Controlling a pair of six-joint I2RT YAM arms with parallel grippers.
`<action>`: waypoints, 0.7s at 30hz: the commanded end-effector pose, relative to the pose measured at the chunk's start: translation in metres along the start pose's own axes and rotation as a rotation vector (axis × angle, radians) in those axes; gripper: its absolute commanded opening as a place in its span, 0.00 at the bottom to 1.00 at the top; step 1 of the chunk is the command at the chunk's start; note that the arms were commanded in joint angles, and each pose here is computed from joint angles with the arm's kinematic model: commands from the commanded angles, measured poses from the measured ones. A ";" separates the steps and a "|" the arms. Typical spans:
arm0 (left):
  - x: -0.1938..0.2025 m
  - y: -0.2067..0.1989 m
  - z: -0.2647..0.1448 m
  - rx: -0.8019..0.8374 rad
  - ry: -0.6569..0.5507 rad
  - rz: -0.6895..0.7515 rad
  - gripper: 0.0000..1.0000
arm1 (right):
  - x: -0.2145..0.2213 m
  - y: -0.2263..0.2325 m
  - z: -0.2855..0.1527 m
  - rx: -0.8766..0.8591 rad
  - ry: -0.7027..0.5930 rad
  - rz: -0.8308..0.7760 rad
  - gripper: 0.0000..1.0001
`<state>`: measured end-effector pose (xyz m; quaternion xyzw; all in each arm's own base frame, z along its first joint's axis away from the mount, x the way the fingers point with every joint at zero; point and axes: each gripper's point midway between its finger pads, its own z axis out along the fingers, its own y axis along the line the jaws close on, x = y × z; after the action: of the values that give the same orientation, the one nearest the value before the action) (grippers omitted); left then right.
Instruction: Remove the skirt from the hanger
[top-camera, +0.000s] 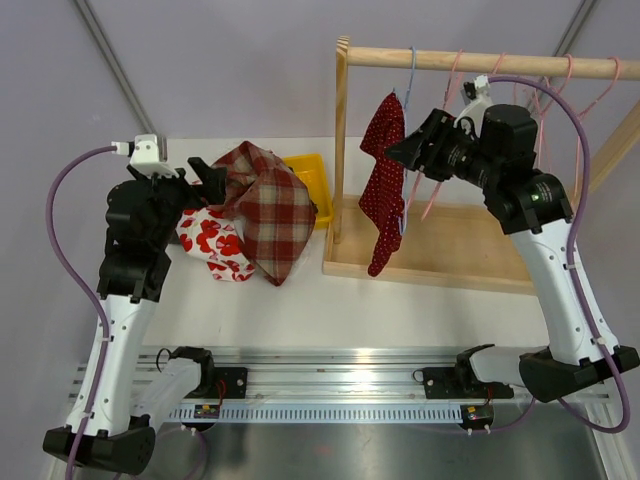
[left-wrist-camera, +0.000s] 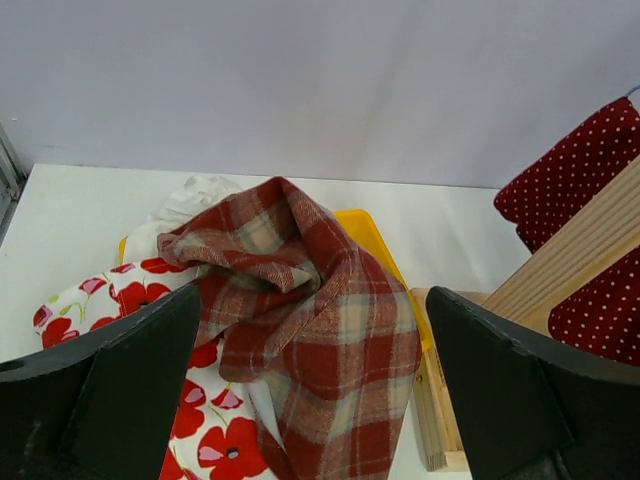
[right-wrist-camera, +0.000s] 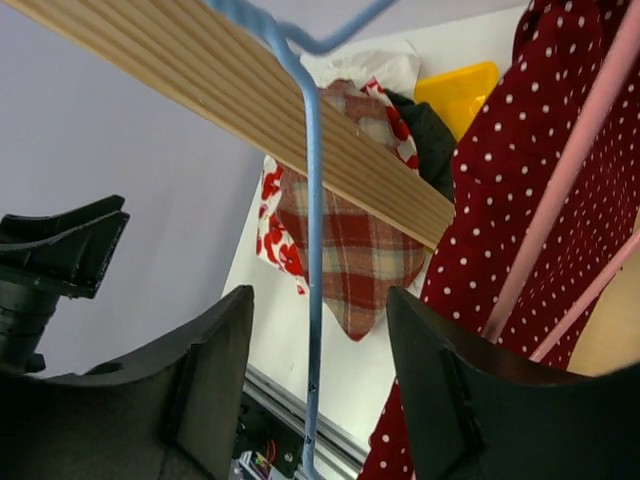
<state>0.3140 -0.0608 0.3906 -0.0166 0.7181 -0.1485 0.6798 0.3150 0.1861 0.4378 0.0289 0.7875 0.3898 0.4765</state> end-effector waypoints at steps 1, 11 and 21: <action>-0.007 -0.007 -0.008 0.032 -0.041 -0.003 0.99 | 0.003 0.012 0.008 -0.029 -0.030 -0.034 0.61; -0.012 -0.038 -0.016 0.133 -0.041 0.044 0.99 | -0.021 0.044 -0.009 -0.067 -0.088 -0.098 0.00; -0.002 -0.160 -0.029 0.573 -0.032 0.066 0.99 | -0.051 0.095 -0.074 -0.156 -0.145 -0.122 0.00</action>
<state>0.2711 -0.1761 0.4073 0.1501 0.6846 -0.2646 0.6624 0.2797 0.1947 0.5107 -0.0025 0.7666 0.3963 0.5053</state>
